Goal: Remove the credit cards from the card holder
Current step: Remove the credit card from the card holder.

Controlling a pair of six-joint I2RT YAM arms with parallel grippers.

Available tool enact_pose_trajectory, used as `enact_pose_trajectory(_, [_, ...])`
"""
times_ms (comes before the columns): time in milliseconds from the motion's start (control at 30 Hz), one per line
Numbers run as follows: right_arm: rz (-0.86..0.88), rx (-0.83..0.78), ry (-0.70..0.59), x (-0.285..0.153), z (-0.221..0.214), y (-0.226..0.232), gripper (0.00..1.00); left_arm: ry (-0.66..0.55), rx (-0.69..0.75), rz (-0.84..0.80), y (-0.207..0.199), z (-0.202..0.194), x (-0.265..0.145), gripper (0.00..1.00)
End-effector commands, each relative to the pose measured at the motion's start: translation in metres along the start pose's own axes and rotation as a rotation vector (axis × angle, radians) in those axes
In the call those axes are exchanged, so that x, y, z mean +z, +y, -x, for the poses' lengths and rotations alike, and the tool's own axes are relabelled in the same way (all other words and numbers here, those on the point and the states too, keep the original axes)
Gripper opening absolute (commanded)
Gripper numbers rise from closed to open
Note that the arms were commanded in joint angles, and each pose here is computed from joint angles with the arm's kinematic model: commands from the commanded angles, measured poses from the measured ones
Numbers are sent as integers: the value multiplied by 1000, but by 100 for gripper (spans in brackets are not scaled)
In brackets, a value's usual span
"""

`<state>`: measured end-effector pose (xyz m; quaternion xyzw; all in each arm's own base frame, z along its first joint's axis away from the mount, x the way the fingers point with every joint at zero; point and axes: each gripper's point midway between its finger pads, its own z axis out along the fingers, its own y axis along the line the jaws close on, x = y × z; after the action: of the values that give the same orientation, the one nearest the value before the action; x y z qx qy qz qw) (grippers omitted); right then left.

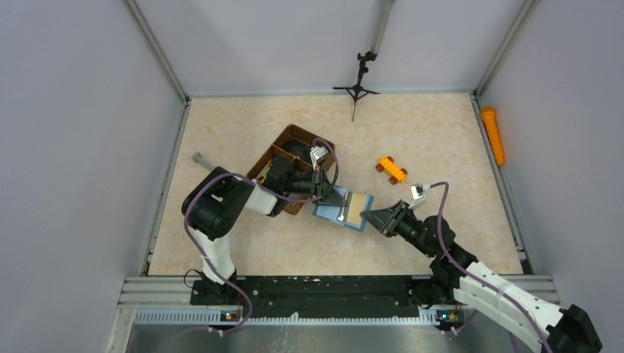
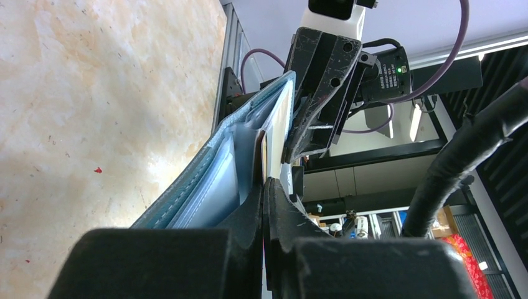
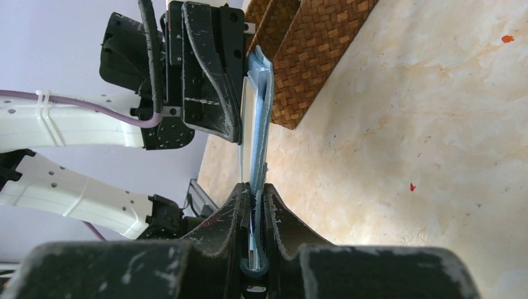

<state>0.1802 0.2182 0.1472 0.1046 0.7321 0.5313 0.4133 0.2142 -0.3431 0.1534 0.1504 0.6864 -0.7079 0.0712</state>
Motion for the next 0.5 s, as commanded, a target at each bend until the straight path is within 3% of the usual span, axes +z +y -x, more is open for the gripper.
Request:
enact_pose_trajectory(0, [63,-15,-76,-4,26,30,0,-14,90,-22,-16,5,-2,0])
enact_pose_trajectory(467, [41,-12,-114,-17,34,20,0,-22,89,-9,-12,8,-6,0])
